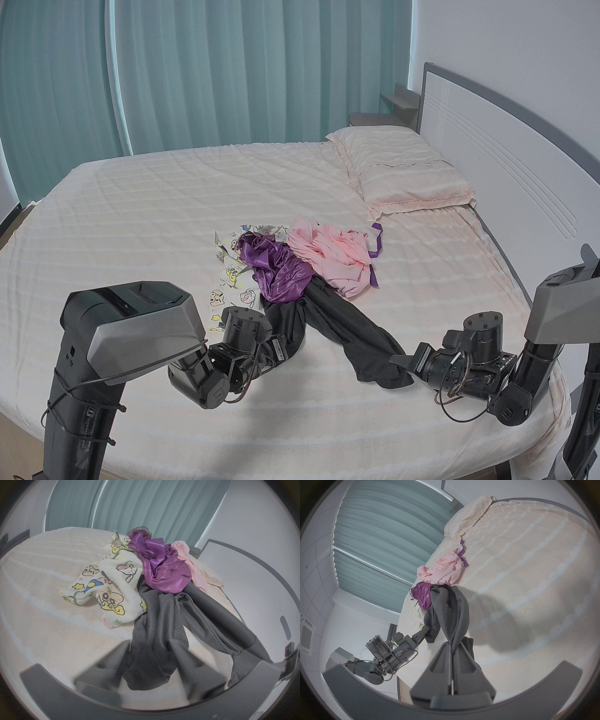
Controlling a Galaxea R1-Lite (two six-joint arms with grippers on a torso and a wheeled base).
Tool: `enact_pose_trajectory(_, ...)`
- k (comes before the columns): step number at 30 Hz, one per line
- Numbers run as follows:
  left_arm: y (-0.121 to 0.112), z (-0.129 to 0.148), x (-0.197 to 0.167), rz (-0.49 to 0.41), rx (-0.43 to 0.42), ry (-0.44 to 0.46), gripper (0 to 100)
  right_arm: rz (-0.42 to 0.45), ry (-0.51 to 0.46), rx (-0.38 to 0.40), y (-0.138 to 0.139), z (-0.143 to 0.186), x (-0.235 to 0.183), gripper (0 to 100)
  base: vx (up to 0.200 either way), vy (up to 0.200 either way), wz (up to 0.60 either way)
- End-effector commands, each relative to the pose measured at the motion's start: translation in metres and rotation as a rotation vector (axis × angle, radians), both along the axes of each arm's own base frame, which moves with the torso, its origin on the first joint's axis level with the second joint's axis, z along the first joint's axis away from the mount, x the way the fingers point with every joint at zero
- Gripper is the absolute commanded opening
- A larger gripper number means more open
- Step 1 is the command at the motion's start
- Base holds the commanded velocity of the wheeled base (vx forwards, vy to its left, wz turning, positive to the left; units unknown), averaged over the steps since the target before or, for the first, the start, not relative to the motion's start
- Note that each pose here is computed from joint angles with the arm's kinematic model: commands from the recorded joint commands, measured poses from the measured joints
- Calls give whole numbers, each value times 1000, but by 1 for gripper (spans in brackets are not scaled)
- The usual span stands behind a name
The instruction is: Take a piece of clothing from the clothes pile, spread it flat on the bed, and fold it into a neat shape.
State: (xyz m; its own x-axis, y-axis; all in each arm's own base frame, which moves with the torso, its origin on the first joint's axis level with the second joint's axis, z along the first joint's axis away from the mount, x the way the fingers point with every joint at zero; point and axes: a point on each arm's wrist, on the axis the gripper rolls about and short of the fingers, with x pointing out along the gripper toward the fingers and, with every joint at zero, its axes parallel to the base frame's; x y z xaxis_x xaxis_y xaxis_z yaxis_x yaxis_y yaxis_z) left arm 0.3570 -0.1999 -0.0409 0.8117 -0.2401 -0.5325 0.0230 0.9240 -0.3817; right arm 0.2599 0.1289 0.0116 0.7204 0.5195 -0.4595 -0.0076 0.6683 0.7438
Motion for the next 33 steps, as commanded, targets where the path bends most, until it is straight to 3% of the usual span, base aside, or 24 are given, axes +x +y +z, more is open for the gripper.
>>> enact_pose_trajectory(1,-5,-5,3,6,-14,2,0,4,3,0,1,-1,-1,0,0,0,0)
enact_pose_trajectory(8,3,15,-20,15,-39,27,0,17,18,-6,2,-3,-5,0,0,0,0)
enact_pose_trajectory(10,4,52,-47,14,-113,13,0,78,-22,23,14,2,-10,0,0,0,0)
enact_pose_trajectory(11,4,58,-50,11,-125,8,0,93,-32,30,17,3,-12,0,0,0,0)
enact_pose_trajectory(14,5,103,-75,-26,-206,-56,0,180,-164,100,39,19,-23,0,0,0,0)
enact_pose_trajectory(18,11,139,-90,-42,-262,-136,0,212,-287,169,48,53,-26,0,0,0,0)
enact_pose_trajectory(19,15,157,-95,-46,-294,-177,0,210,-365,219,48,76,-25,0,0,0,0)
enact_pose_trajectory(23,24,183,-102,-38,-340,-249,0,194,-502,293,42,117,-28,0,0,0,0)
enact_pose_trajectory(24,29,199,-108,-42,-370,-293,0,182,-575,330,36,138,-29,0,0,0,0)
enact_pose_trajectory(25,29,200,-109,-42,-372,-296,0,181,-579,333,35,140,-30,0,0,0,0)
enact_pose_trajectory(26,34,218,-117,-50,-404,-344,0,160,-666,370,26,164,-31,0,0,0,0)
enact_pose_trajectory(27,35,221,-118,-50,-410,-353,0,156,-682,377,24,169,-31,0,0,0,0)
enact_pose_trajectory(29,41,244,-127,-57,-447,-422,0,126,-809,420,10,203,-32,0,0,0,0)
enact_pose_trajectory(33,53,264,-132,-45,-464,-499,0,108,-896,432,-7,224,-33,0,0,0,0)
